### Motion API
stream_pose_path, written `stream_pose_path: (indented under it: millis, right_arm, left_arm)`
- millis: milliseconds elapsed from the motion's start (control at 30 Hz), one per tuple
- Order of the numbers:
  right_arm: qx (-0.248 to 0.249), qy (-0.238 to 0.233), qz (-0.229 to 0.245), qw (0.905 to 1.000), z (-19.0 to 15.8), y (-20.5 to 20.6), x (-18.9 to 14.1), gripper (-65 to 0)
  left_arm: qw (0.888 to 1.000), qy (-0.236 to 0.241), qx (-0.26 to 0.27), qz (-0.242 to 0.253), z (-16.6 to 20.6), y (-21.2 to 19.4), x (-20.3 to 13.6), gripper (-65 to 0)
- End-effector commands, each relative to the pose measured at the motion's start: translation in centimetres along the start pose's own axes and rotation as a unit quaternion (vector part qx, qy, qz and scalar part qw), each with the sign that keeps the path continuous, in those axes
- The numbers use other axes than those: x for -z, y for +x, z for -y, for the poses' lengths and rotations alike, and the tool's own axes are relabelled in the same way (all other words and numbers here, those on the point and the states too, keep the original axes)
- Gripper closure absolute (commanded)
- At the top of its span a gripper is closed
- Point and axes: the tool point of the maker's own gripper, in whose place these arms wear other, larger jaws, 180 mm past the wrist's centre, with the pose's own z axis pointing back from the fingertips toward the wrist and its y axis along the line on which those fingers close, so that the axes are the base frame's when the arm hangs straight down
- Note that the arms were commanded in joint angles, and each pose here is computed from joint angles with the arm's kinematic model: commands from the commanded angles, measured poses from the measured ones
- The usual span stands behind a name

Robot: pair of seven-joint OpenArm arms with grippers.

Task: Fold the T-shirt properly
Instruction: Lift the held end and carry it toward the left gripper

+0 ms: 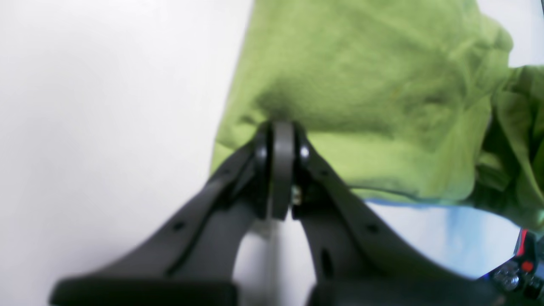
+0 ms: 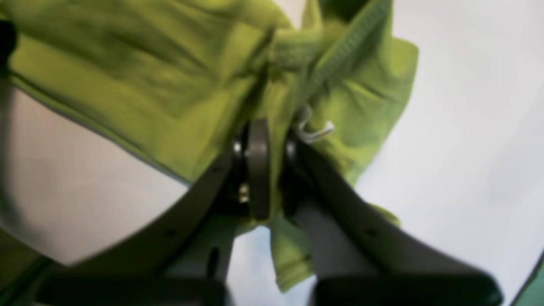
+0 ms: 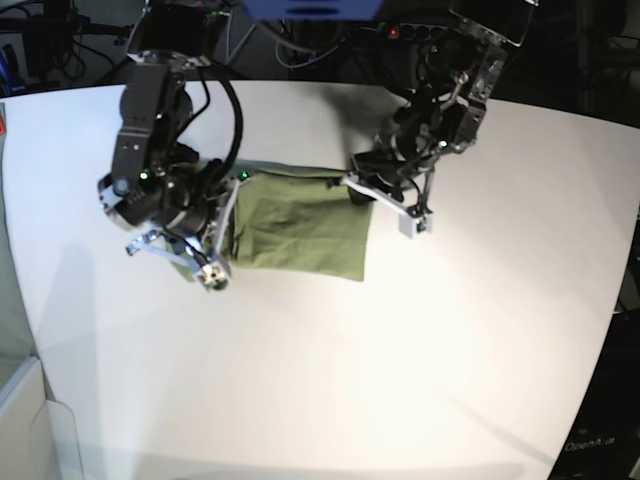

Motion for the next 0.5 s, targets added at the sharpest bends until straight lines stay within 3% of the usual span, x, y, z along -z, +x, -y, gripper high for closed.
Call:
stream_pose_path:
  millis: [0,367,467]
  right_arm:
    - [-0.006,0.001,0.032,0.9995,-0.2,2.0,-0.5,-1.5]
    - [-0.082,0.053,0.055,0.9937,-5.5,4.6,-0.3,-1.5]
    - [-0.085,0.116,0.118,0.9825,-8.7,7.1,-1.1,-1.9]
  left_arm:
    - [0.999,0.037,-0.005,-0.026,-1.5,-1.3,0.3,-2.2]
    - [0.999,0.027,-0.012,-0.029,-0.5,-1.7,0.4,-2.2]
    - [0.999,0.027,-0.012,-0.03,-0.5,-1.8,0.4,-2.2]
